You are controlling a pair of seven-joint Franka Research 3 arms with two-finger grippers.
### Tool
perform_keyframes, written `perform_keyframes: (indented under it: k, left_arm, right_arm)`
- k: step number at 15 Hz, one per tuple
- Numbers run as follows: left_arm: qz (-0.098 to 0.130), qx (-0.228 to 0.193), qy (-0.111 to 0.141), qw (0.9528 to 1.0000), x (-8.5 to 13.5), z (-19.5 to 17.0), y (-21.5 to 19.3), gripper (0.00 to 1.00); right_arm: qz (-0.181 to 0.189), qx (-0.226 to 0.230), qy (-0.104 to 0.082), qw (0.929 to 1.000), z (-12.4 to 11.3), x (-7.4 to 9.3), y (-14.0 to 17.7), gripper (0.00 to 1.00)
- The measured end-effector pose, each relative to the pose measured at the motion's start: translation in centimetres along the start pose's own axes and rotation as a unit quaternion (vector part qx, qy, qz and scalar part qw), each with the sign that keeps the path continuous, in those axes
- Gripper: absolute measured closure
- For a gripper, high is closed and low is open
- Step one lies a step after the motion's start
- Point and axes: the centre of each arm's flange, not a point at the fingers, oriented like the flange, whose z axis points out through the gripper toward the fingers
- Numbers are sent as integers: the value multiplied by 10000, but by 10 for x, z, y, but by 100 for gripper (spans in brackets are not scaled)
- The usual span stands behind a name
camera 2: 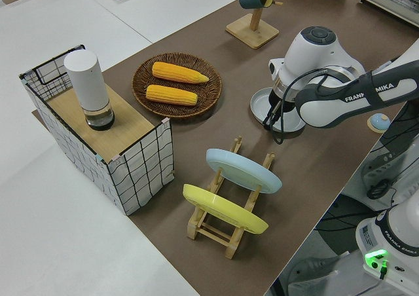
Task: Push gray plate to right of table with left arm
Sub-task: 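Push the gray plate with the left gripper toward the toaster oven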
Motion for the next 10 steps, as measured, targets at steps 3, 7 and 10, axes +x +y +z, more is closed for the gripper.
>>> perform_keyframes:
  k: [3,7,10]
  left_arm:
    - [-141,4,-9,9999,0,1,6,99]
    - [-438,-5,-16,9990,5,5,51,99]
    - [-779,-63,-25,9969,8,8,101,99]
  right_arm:
    - [0,0,0,10000,0,0,0,1]
    - [0,0,0,10000,0,0,0,1]
    - [0,0,0,10000,0,0,0,1]
